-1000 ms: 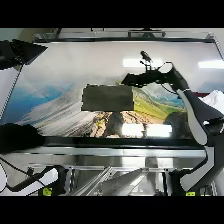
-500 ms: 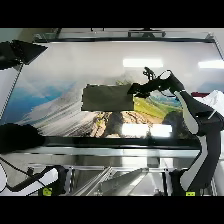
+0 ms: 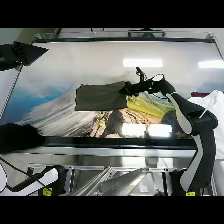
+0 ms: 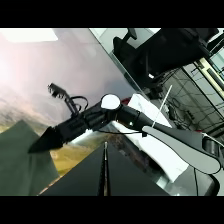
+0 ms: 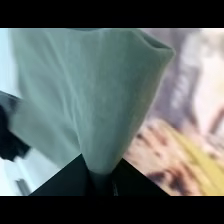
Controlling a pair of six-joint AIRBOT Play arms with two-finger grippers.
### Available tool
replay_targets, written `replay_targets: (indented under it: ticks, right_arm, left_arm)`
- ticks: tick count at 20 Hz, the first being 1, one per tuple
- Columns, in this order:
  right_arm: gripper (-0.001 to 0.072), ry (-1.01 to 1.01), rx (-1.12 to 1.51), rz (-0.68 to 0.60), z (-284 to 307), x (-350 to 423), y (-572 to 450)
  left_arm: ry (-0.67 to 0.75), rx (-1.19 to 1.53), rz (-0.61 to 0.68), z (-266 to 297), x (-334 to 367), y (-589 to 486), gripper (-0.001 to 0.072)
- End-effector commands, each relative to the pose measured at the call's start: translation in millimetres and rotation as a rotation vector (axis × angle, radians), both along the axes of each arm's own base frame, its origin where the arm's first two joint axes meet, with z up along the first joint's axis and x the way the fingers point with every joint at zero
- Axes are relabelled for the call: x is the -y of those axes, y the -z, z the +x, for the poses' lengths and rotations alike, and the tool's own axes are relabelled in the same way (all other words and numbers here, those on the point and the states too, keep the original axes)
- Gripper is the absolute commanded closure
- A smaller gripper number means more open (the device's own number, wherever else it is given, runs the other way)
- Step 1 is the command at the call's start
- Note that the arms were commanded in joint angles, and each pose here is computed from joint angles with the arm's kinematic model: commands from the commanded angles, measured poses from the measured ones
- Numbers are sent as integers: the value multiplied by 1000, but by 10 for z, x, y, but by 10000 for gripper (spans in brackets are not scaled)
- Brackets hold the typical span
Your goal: Fold the shirts.
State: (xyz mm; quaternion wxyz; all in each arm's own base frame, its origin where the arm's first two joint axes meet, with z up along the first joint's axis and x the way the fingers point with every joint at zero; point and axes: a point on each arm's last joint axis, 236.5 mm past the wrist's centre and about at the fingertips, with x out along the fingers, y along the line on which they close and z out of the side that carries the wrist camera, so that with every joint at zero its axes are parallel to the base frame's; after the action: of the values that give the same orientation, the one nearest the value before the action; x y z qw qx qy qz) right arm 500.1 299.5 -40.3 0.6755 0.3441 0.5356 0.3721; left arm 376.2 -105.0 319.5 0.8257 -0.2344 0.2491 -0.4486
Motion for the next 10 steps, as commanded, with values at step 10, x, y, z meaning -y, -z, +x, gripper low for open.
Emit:
replay_targets:
  ticks: [10]
  right_arm:
    - [687, 898, 204, -17, 296, 3532, -2753]
  left_arm:
    - [19, -24, -3, -52, 19, 20, 685]
